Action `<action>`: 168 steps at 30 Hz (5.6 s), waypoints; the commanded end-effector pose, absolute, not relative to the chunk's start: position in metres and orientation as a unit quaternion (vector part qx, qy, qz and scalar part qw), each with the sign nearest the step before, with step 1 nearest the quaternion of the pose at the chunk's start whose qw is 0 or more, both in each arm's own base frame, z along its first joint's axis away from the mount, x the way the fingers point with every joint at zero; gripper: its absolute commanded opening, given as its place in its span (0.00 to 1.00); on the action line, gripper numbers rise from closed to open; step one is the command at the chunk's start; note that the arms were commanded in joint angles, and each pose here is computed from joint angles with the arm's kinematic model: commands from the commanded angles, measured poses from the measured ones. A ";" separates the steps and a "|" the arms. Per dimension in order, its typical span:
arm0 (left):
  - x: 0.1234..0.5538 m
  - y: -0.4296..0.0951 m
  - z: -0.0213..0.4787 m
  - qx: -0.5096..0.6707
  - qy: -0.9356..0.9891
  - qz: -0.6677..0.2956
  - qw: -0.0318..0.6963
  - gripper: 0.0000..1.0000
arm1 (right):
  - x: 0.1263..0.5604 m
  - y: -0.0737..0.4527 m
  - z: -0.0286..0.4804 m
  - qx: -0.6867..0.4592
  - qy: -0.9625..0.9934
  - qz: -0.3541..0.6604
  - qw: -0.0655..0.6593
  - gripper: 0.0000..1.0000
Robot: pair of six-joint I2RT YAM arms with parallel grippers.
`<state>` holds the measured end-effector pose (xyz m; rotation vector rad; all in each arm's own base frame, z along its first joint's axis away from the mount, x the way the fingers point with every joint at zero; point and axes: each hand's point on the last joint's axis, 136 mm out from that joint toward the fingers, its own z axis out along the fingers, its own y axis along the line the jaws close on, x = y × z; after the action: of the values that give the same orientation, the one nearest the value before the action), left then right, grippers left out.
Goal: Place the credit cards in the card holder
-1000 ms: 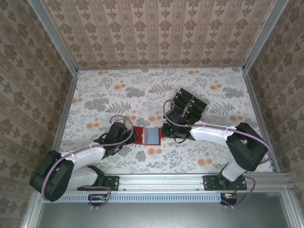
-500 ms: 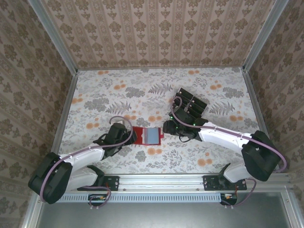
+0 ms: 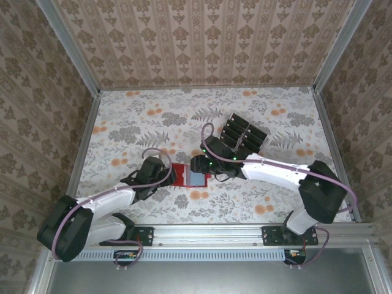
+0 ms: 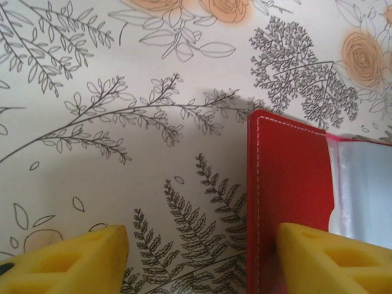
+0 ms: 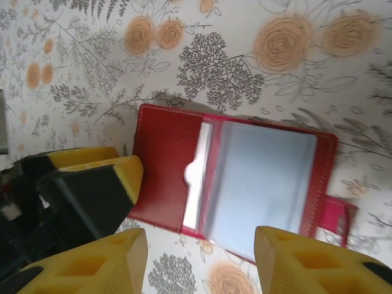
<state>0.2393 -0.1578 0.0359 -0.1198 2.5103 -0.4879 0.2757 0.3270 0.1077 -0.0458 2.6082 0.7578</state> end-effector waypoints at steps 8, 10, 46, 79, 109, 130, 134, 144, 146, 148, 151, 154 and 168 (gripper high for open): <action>0.244 -0.139 0.066 -0.002 0.950 -0.097 0.296 0.73 | 0.281 0.330 0.075 -0.006 0.951 0.242 0.191 0.51; 0.243 -0.137 0.068 0.008 0.952 -0.091 0.293 0.73 | 0.280 0.327 0.072 -0.007 0.952 0.237 0.192 0.51; 0.264 -0.174 0.097 0.166 0.950 -0.097 0.246 0.81 | 0.282 0.305 0.062 -0.048 0.961 0.204 0.179 0.62; 0.239 -0.141 0.045 0.050 0.963 -0.022 0.263 0.81 | 0.293 0.328 0.048 -0.063 0.960 0.243 0.121 0.58; 0.222 -0.148 0.002 0.043 0.969 -0.057 0.238 0.81 | 0.295 0.323 0.063 -0.078 0.967 0.197 0.139 0.57; 0.222 -0.152 -0.002 0.044 0.969 -0.062 0.235 0.81 | 0.291 0.327 0.032 -0.080 0.973 0.187 0.110 0.58; 0.222 -0.152 -0.003 0.044 0.969 -0.063 0.234 0.81 | 0.289 0.334 0.022 -0.079 0.973 0.197 0.094 0.58; 0.222 -0.161 -0.007 0.047 0.968 -0.080 0.233 0.81 | 0.286 0.353 0.026 -0.075 0.966 0.235 0.080 0.57; 0.222 -0.162 -0.007 0.047 0.968 -0.082 0.233 0.81 | 0.286 0.357 0.026 -0.074 0.965 0.240 0.078 0.57; 0.223 -0.163 -0.006 0.044 0.967 -0.085 0.237 0.81 | 0.287 0.360 0.026 -0.072 0.964 0.245 0.077 0.57; 0.223 -0.161 0.000 0.038 0.964 -0.089 0.247 0.81 | 0.287 0.361 0.027 -0.069 0.964 0.246 0.078 0.58; 0.224 -0.158 0.011 0.032 0.958 -0.096 0.267 0.81 | 0.288 0.361 0.029 -0.064 0.964 0.247 0.081 0.58; 0.215 -0.163 0.065 0.051 0.920 -0.183 0.342 0.82 | 0.289 0.370 0.036 -0.051 0.958 0.268 0.083 0.58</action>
<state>0.2253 -0.1585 0.0695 0.0774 2.3830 -0.4255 0.2931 0.3623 0.0381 -0.1630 2.8441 0.7675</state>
